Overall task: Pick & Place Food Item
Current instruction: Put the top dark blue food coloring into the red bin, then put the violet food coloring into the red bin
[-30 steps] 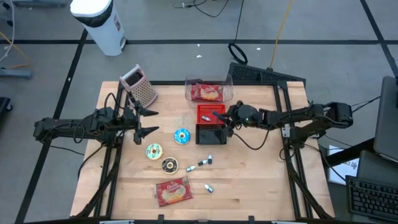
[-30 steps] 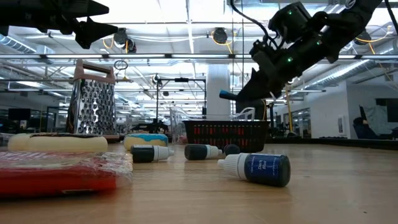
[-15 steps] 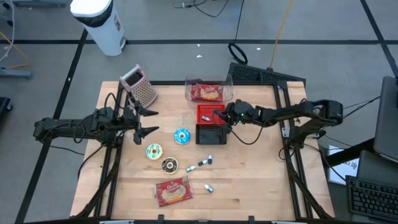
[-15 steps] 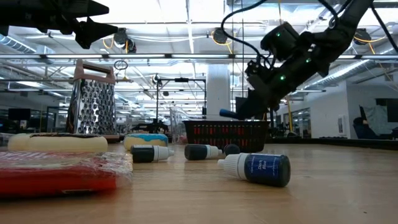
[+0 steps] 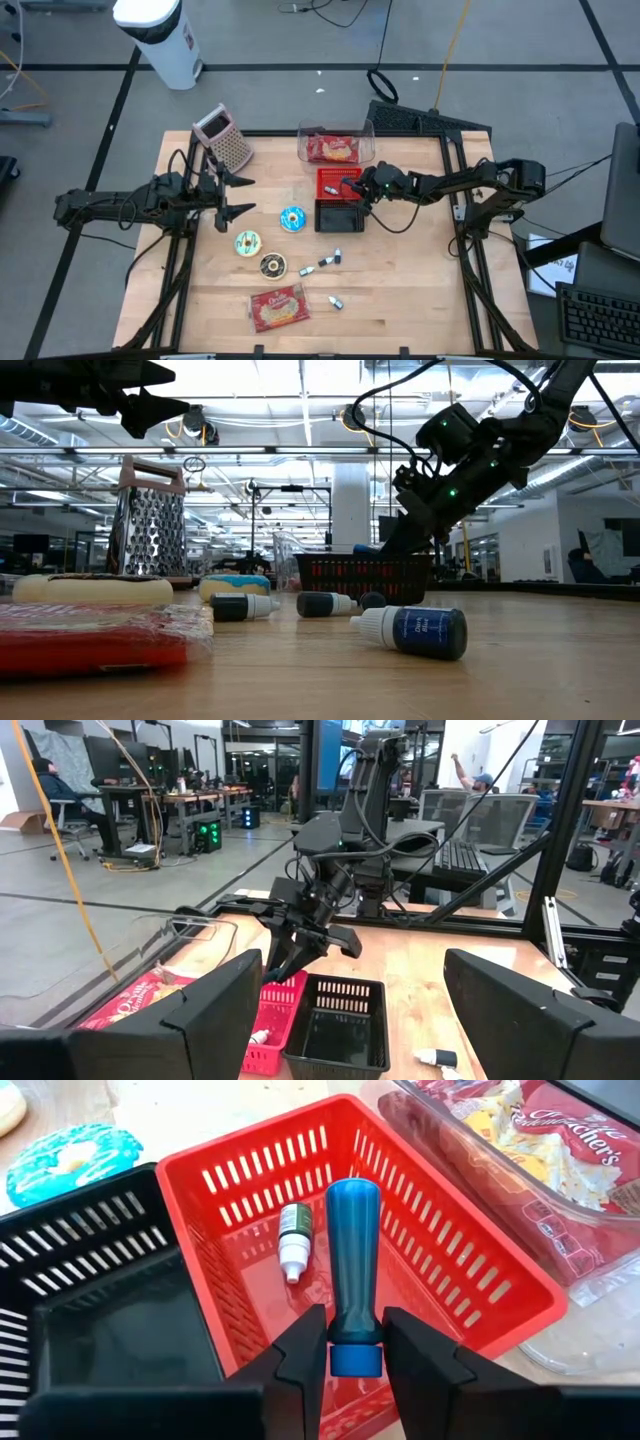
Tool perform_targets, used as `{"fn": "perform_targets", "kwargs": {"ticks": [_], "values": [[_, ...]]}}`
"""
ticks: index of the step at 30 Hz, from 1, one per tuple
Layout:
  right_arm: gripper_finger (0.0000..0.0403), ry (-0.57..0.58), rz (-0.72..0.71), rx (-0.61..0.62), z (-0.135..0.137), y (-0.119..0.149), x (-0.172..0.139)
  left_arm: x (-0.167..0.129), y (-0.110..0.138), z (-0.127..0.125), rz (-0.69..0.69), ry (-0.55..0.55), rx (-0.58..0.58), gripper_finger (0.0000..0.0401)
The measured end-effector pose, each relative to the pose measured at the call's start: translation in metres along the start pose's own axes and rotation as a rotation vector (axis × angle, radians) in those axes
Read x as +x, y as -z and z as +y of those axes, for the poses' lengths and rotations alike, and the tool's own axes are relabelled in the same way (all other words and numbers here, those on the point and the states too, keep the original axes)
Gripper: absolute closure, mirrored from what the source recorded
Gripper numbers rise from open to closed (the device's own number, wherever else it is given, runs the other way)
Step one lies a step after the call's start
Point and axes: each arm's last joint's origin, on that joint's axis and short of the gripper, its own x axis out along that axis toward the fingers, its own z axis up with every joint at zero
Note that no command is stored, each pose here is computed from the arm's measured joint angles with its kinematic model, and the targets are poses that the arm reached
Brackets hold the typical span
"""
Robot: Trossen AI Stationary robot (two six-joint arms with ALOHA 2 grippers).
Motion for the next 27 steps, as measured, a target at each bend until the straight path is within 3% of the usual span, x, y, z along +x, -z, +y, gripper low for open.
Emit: {"fn": "perform_targets", "kwargs": {"ticks": [16,27], "values": [[0.0244,-0.013,-0.032,-0.028,0.003,-0.003,0.000,0.000,0.000,0.000,0.000,0.000,0.000,0.0091],[0.0244,-0.250,-0.192,-0.074,0.040,-0.015,-0.009,0.000,0.000,0.000,0.000,0.000,0.000,0.0091]]}}
